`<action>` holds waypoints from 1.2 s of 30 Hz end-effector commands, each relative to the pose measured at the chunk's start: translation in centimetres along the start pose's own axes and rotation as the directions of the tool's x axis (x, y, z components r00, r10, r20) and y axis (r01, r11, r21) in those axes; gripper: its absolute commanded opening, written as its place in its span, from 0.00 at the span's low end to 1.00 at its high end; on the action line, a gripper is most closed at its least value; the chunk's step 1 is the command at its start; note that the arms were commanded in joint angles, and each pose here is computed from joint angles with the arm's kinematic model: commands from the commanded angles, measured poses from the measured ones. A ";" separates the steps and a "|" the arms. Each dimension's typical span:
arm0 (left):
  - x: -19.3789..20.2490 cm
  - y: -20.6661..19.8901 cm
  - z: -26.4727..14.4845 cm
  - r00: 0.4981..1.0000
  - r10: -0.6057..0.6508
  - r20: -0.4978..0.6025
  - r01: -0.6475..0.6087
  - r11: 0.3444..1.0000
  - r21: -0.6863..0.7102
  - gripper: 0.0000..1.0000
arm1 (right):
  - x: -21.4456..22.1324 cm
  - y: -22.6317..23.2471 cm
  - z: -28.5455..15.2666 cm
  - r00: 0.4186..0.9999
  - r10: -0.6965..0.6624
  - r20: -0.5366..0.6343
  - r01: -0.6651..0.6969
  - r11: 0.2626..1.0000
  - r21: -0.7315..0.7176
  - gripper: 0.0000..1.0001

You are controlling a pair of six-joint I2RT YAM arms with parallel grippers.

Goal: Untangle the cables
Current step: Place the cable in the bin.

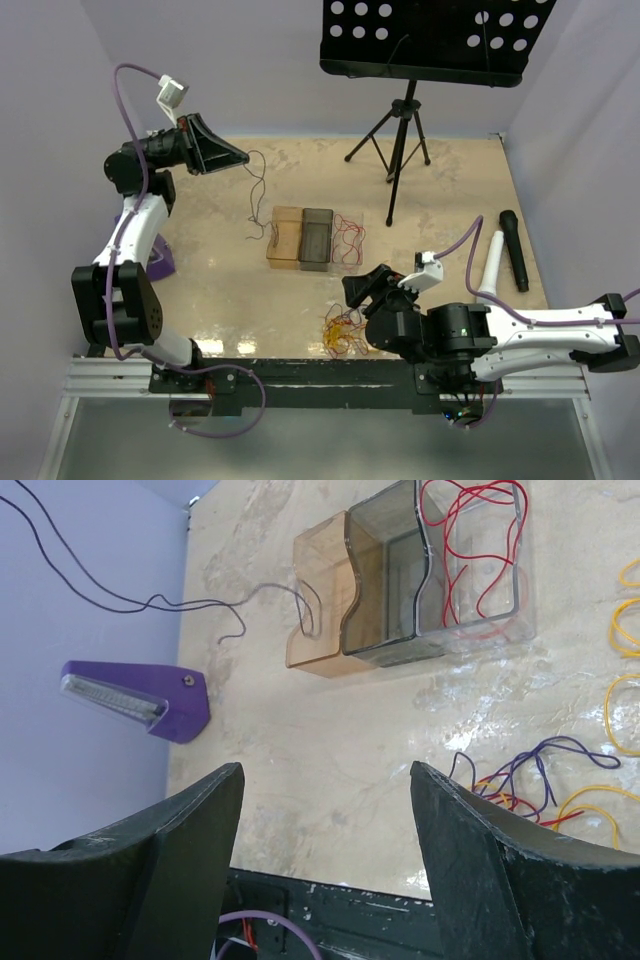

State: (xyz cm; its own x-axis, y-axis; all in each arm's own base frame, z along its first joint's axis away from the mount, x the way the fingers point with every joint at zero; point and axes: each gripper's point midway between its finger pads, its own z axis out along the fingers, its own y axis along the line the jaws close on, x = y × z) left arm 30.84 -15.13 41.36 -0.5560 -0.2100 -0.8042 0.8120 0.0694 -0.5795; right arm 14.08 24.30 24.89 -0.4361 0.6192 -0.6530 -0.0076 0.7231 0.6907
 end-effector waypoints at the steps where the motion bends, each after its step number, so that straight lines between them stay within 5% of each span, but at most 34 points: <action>1: 1.2 -3.0 0.1 0.824 0.566 0.032 -0.566 0.819 0.096 0.08 | -1.0 -0.6 0.2 0.998 0.021 0.057 -0.022 1.000 0.010 0.72; 11: 1.0 -4.1 0.6 0.819 0.571 0.050 -0.572 0.811 0.118 0.09 | -0.9 -0.7 0.3 0.998 0.024 0.059 -0.025 1.000 0.016 0.72; 36: 7.1 2.2 2.5 0.930 0.368 -0.012 -0.362 0.919 0.155 0.08 | -1.9 -0.9 0.0 0.995 0.046 0.084 -0.047 0.999 0.017 0.71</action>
State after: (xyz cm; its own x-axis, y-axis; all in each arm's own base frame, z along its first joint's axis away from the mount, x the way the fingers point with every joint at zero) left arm 31.09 -18.87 33.37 -0.6924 -0.1444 -0.7069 0.7152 -0.0088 -0.6988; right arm 14.34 23.41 24.27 -0.4148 0.6349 -0.6518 0.0223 0.7232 0.6903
